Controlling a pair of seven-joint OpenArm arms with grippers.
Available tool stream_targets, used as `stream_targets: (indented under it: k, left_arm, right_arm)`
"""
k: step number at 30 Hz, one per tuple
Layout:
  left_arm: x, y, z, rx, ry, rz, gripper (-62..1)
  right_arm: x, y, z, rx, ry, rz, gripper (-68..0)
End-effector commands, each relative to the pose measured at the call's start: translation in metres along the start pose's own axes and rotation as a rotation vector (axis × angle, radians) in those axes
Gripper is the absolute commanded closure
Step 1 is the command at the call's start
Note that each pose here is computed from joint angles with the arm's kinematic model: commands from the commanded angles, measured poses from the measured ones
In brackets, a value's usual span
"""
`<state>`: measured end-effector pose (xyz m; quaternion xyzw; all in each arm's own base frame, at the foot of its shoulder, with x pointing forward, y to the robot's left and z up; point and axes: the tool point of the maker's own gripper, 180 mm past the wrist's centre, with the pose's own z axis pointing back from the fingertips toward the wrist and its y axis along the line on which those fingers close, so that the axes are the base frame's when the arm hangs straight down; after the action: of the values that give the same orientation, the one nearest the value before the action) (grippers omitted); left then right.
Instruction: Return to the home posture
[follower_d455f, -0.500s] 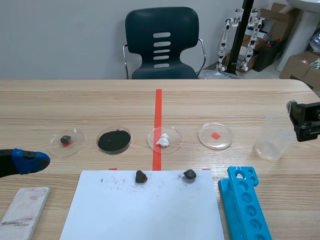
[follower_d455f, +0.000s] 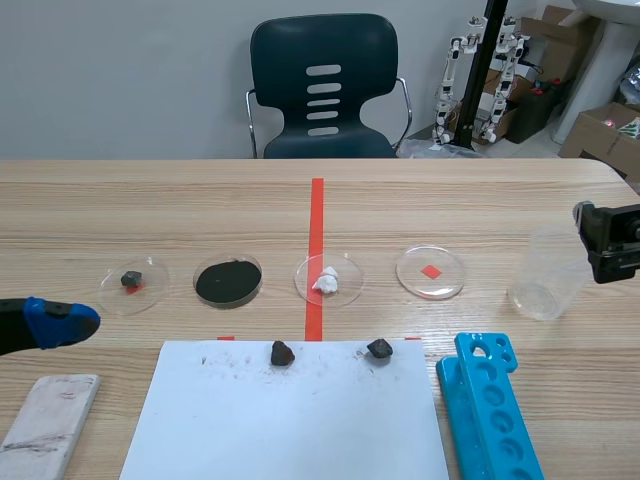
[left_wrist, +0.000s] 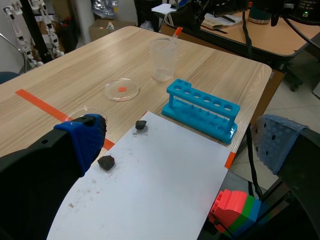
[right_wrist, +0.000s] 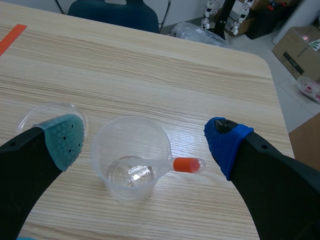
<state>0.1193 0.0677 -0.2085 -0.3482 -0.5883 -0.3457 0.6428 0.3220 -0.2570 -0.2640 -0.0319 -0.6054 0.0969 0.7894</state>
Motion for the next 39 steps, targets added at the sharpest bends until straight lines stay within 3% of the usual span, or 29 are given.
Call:
stream_targets:
  k: [1, 8, 14, 23, 34, 39]
  left_arm:
    - [0.005, -0.002, -0.001, -0.002, -0.029, 0.013, -61.5]
    - [0.005, -0.002, -0.001, -0.002, -0.029, 0.013, -61.5]
    - [0.005, -0.002, -0.001, -0.002, -0.029, 0.013, -61.5]
    - [0.005, -0.002, -0.001, -0.002, -0.029, 0.013, -61.5]
    - [0.005, -0.002, -0.001, -0.002, -0.029, 0.013, -61.5]
    - [0.005, -0.002, -0.001, -0.002, -0.029, 0.013, -61.5]
  right_arm:
    - [0.013, -0.004, -0.001, -0.002, -0.036, 0.017, -49.8]
    - [0.012, -0.003, -0.001, -0.002, -0.036, 0.014, -49.8]
    - [0.022, 0.008, 0.011, 0.025, -0.082, 0.035, -49.8]
    - [0.044, 0.049, 0.052, 0.128, -0.179, 0.077, -49.8]
    - [0.049, 0.103, 0.112, 0.285, -0.229, 0.147, -49.8]
    - [0.050, 0.131, 0.138, 0.405, -0.235, 0.181, -49.8]
